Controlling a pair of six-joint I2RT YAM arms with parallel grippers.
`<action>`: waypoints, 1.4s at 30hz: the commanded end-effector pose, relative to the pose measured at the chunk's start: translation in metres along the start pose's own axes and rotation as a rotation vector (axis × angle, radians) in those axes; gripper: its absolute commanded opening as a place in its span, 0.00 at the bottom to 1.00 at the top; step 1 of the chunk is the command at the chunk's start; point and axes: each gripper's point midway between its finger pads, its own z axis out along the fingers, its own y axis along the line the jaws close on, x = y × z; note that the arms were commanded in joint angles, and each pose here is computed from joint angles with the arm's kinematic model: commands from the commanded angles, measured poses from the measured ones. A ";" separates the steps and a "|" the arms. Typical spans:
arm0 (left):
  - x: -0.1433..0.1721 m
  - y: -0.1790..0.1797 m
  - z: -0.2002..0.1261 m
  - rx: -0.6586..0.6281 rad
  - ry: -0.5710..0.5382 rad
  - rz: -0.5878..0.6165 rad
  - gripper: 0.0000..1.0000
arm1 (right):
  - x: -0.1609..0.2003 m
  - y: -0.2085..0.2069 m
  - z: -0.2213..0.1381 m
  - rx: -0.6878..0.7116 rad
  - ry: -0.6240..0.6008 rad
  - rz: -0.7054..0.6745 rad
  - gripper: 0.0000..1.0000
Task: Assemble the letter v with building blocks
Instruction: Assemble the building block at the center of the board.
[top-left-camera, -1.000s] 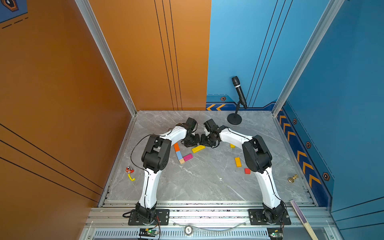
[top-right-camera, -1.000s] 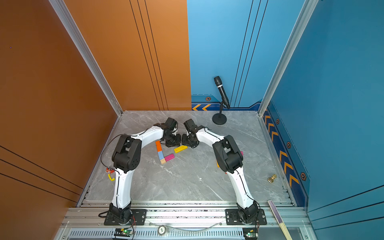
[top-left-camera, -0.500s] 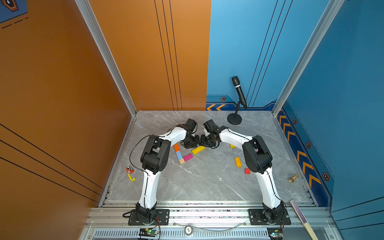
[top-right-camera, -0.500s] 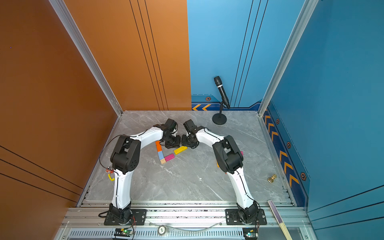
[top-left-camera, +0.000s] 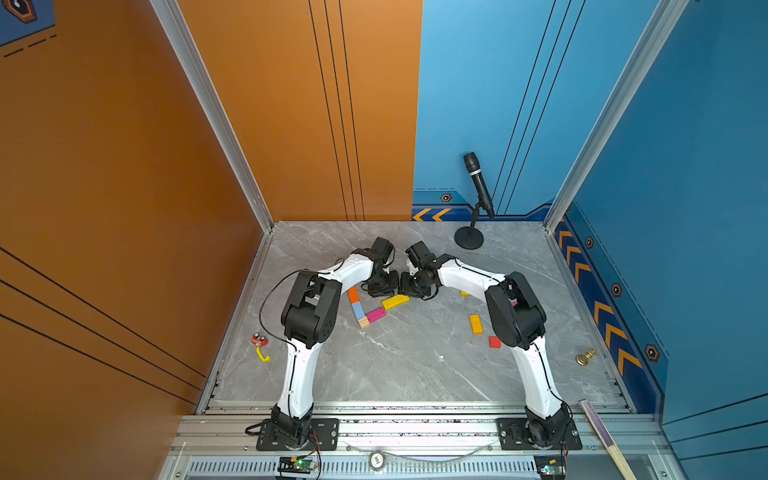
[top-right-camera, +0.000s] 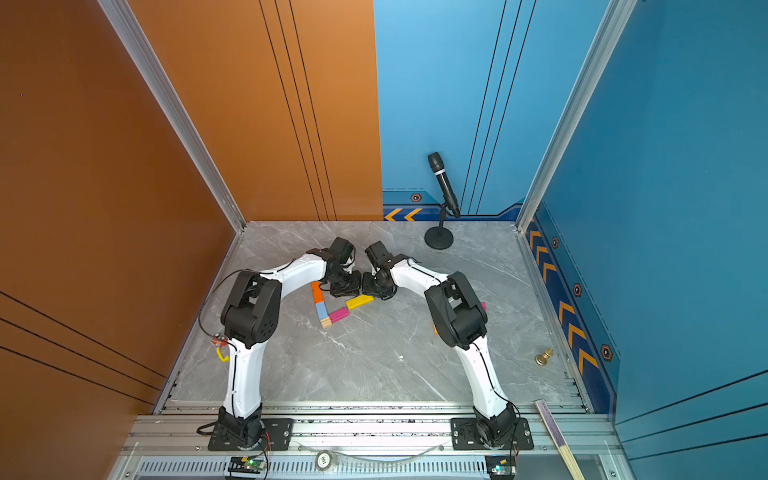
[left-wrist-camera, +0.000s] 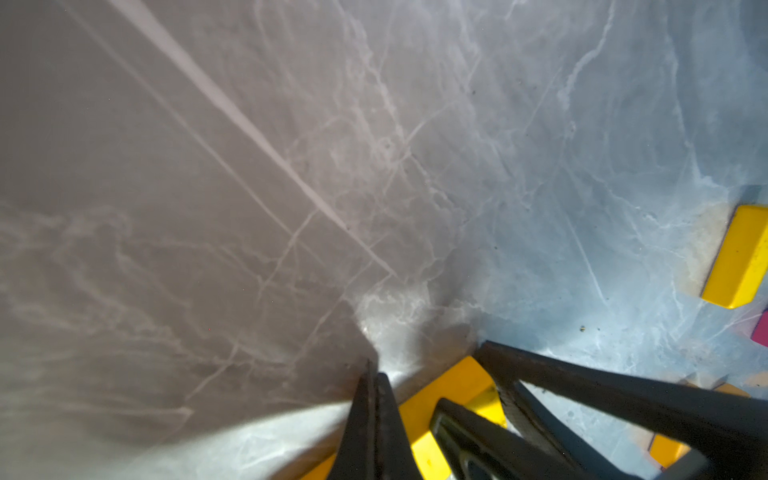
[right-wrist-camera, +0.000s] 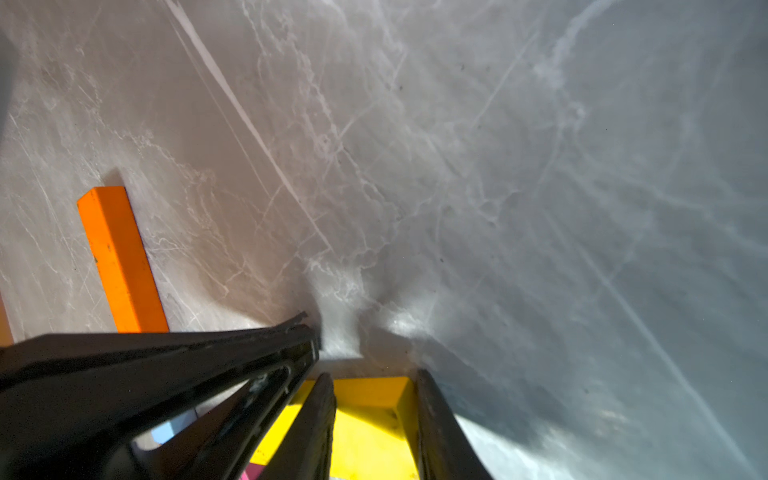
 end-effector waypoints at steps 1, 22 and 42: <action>0.026 0.010 0.007 -0.049 0.073 0.001 0.00 | 0.013 -0.014 -0.001 0.062 0.025 0.026 0.35; 0.035 0.010 0.010 -0.065 0.086 0.003 0.00 | 0.017 -0.013 -0.001 0.056 0.029 0.034 0.34; 0.040 0.009 0.010 -0.059 0.096 -0.001 0.00 | 0.022 -0.014 -0.001 0.058 0.033 0.037 0.34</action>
